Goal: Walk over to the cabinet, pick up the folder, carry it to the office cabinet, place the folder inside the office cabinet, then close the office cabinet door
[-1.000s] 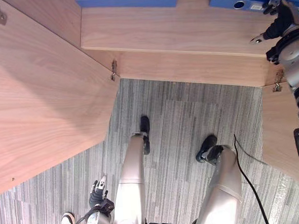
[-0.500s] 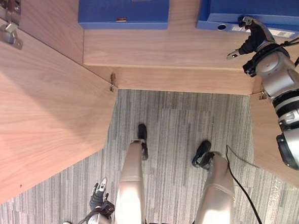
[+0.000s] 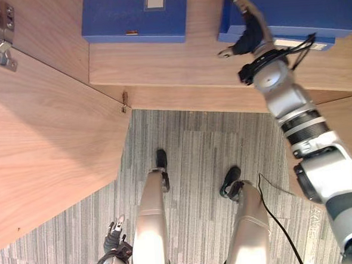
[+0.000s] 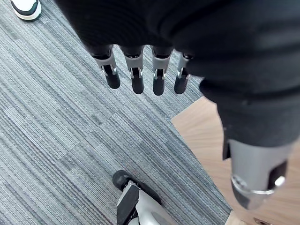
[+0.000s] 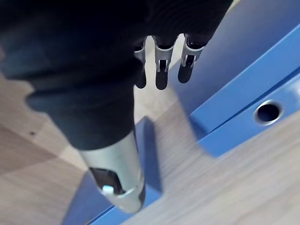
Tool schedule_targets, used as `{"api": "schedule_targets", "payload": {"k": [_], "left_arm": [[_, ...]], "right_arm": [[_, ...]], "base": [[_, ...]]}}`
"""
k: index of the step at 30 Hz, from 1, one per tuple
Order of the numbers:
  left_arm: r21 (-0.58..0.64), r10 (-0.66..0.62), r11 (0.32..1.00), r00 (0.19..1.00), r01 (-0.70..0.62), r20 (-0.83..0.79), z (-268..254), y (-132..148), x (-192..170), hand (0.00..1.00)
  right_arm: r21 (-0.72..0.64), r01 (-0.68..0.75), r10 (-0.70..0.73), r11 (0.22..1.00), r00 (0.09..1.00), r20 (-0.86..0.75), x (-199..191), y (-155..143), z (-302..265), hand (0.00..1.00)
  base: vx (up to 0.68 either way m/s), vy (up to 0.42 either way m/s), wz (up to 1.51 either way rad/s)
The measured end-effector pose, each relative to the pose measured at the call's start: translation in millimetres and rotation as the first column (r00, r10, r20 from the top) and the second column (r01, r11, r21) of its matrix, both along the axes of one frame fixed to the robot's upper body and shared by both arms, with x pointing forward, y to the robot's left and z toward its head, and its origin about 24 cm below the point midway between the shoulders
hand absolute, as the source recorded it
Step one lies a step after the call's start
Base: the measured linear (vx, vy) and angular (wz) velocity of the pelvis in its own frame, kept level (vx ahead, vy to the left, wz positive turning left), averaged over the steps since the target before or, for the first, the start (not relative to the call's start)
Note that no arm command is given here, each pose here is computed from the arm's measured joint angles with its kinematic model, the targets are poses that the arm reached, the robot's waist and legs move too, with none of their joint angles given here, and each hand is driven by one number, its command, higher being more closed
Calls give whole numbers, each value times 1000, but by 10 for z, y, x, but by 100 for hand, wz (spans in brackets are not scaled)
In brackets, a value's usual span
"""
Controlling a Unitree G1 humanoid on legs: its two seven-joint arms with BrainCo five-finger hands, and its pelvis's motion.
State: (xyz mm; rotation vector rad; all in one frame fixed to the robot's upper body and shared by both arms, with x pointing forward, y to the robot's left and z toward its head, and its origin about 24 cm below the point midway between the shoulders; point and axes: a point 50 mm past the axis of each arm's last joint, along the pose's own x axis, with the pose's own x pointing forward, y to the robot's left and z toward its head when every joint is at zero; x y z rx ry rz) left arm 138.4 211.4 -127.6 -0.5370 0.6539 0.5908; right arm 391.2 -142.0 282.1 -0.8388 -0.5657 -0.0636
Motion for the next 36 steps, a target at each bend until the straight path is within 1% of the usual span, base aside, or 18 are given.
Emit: {"api": "schedule_targets", "payload": {"k": [2,4,6,9,12,13,14,17,19,20,21,26,28,30,32,33,35,36], "left_arm": [[-3,-4,1000,1000,4,-28,-39,-3,-48,0],[-2,-5,1000,999,5,-39,-52,4,-67,0],[8,-12,1000,999,12,-48,-57,33,-80,0],[18,-13,1000,998,14,-69,-76,75,-119,0],[25,-12,1000,997,14,-76,-79,103,-132,0],[26,-11,1000,997,13,-77,-78,105,-131,0],[26,-9,1000,997,12,-78,-78,103,-131,0],[27,-6,1000,997,8,-75,-74,98,-121,0],[17,-6,1000,998,8,-68,-72,57,-91,0],[4,-1,1000,998,1,-69,-81,-2,-85,0],[-3,0,1000,998,0,-62,-75,-33,-66,0],[-8,1,1000,999,-1,-44,-52,-69,1,0],[-20,0,1000,999,-1,-38,-49,-120,33,0],[-27,-4,1000,999,3,-35,-49,-151,48,0],[-28,-17,999,999,16,-35,-49,-172,57,0],[-28,-23,999,999,22,-34,-47,-180,62,0],[-29,-31,999,999,30,-33,-46,-197,68,0],[-30,-33,999,999,32,-33,-47,-202,68,0]], "right_arm": [[61,-106,109,993,993,-54,-5,181,-136,0],[96,-154,163,983,982,-93,-6,248,-211,0],[164,-207,228,964,966,-124,-9,286,-251,0],[254,-247,286,935,949,-132,-5,301,-267,0],[386,-217,300,896,939,-167,79,245,-323,0],[454,-204,308,867,937,-167,100,209,-330,0],[551,-178,309,815,939,-153,134,152,-306,0],[685,-180,318,706,945,-79,152,45,-145,0],[786,-180,293,591,956,-1,163,-110,53,0],[843,-194,278,502,959,56,162,-196,193,0],[861,-200,266,468,961,79,155,-275,229,0],[914,-166,246,370,966,76,181,-436,190,0],[918,-122,201,377,979,48,190,-582,151,0],[913,-102,183,394,983,31,191,-635,137,0],[889,-74,169,453,986,-4,196,-663,115,0],[882,-72,165,465,986,-6,194,-671,124,0],[845,-63,155,531,988,-24,188,-691,157,0],[834,-63,153,548,988,-26,185,-692,168,0]], "base": [[25,46,0],[19,53,5],[9,48,6],[-1,22,2],[0,0,0],[-2,18,4],[1,15,5],[4,17,11],[5,31,20],[0,29,27],[-12,17,26],[-31,1,15],[-23,-22,14],[-6,-8,2],[2,-8,2],[0,0,0],[11,-37,-3],[22,-48,0]]}}
